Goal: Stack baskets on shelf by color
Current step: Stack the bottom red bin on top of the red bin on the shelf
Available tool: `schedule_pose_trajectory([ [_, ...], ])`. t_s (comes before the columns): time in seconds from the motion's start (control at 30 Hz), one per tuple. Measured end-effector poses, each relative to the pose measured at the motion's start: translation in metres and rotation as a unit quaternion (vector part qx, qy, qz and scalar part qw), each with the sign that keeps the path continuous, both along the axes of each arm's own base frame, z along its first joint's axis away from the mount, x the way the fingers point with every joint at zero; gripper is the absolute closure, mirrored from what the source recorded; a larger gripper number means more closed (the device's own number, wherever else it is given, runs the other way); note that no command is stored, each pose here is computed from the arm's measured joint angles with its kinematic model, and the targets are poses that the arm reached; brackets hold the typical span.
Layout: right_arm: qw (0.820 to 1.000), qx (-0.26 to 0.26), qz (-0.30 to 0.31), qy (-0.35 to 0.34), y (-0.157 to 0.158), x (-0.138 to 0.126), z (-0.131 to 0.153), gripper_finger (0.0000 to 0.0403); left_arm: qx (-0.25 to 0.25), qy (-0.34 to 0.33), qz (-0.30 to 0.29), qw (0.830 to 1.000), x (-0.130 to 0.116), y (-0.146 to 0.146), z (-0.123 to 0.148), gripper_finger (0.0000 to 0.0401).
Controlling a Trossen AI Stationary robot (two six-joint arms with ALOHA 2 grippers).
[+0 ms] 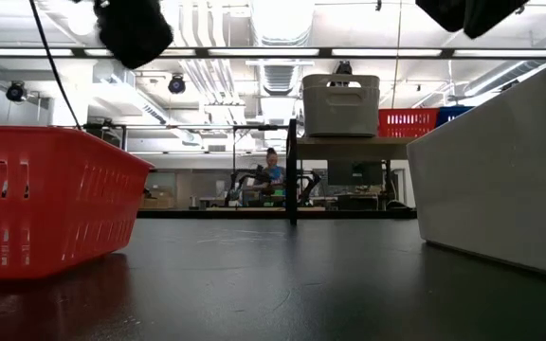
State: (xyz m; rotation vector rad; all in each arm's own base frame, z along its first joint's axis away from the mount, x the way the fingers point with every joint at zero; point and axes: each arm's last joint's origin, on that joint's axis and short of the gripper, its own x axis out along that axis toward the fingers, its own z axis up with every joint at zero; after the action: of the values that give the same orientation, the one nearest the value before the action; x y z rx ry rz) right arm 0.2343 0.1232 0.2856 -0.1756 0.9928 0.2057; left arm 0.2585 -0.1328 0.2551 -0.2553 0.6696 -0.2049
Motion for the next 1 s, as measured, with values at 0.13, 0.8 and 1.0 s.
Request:
schedule_pose_trajectory([
  [0.13,1.000,-0.008,0.000,-0.002,-0.001,0.000,-0.006,0.0394,0.001,0.107,0.008,0.994,-0.002,-0.007,-0.003,0.0232],
  [0.8,0.999,-0.029,-0.007,-0.015,-0.004,-0.002,-0.012,0.0394,0.155,0.317,-0.033,0.935,-0.002,-0.005,-0.066,0.0255],
  [1.0,0.999,-0.030,-0.005,-0.016,-0.004,-0.002,-0.012,0.0394,0.289,0.247,0.015,0.925,0.019,0.025,-0.047,0.0291],
])
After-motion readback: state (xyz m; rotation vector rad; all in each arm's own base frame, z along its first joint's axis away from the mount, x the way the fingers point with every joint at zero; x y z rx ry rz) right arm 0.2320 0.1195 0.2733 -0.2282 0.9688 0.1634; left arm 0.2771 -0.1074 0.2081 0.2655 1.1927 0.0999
